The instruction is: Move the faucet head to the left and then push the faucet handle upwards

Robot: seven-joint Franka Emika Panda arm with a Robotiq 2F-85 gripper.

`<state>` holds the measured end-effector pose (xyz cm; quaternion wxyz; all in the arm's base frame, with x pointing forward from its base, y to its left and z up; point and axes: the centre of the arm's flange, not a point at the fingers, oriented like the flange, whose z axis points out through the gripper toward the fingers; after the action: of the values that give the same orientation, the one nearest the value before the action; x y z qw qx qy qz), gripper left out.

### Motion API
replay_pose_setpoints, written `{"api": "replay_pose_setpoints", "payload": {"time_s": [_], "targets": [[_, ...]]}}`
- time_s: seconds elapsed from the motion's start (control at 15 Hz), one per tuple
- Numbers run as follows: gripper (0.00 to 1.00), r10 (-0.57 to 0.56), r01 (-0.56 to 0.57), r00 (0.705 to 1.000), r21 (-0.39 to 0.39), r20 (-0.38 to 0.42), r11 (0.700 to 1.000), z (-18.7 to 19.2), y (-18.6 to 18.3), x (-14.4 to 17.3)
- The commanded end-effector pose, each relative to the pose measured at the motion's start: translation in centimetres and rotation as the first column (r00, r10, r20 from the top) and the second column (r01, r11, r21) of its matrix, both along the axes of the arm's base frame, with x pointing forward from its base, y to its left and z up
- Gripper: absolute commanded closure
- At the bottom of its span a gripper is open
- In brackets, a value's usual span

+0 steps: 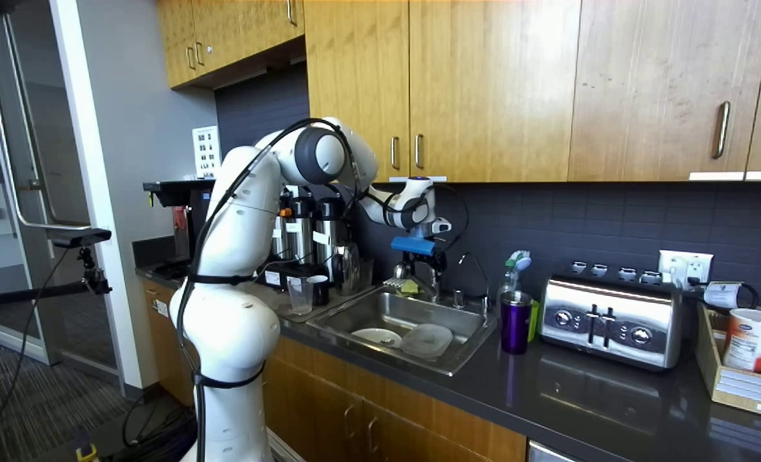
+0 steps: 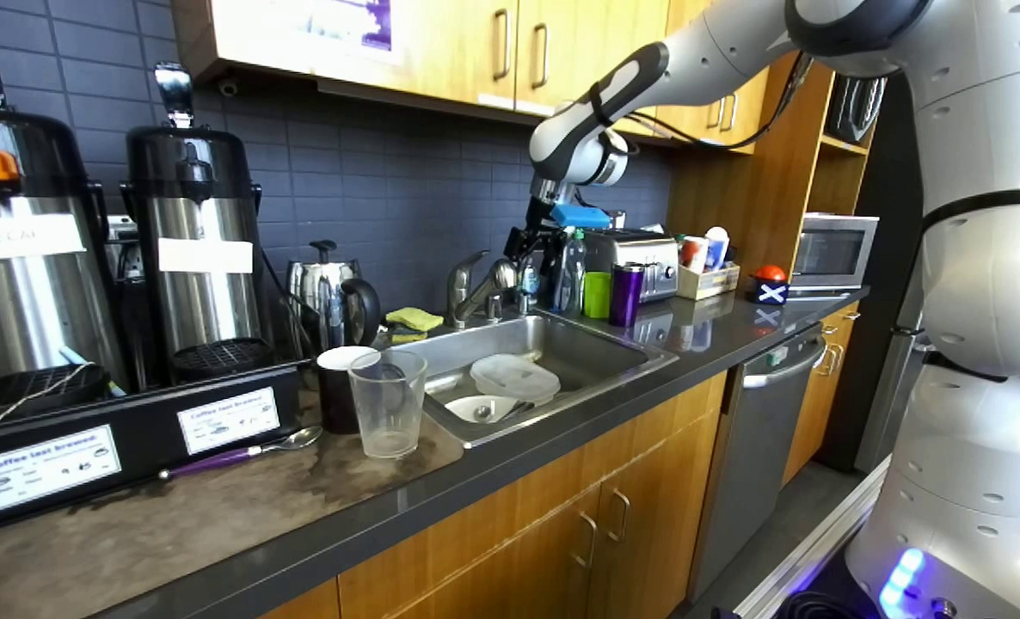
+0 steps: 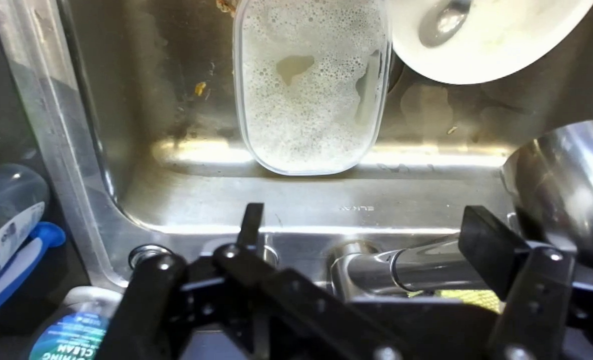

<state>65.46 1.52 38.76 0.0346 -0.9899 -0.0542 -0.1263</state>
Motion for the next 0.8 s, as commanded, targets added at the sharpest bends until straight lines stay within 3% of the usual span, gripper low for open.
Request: {"api": "replay_pose_setpoints", "payload": {"time_s": [0.0, 0.73], "targets": [[0.0, 0.014, -0.014, 1.0, 0.016, 0.013, 1.0, 0.0, 1.3, 0.4], [0.0, 0.066, -0.067, 0.998, 0.055, 0.016, 0.996, -0.4, 5.8, 0.2]]}}
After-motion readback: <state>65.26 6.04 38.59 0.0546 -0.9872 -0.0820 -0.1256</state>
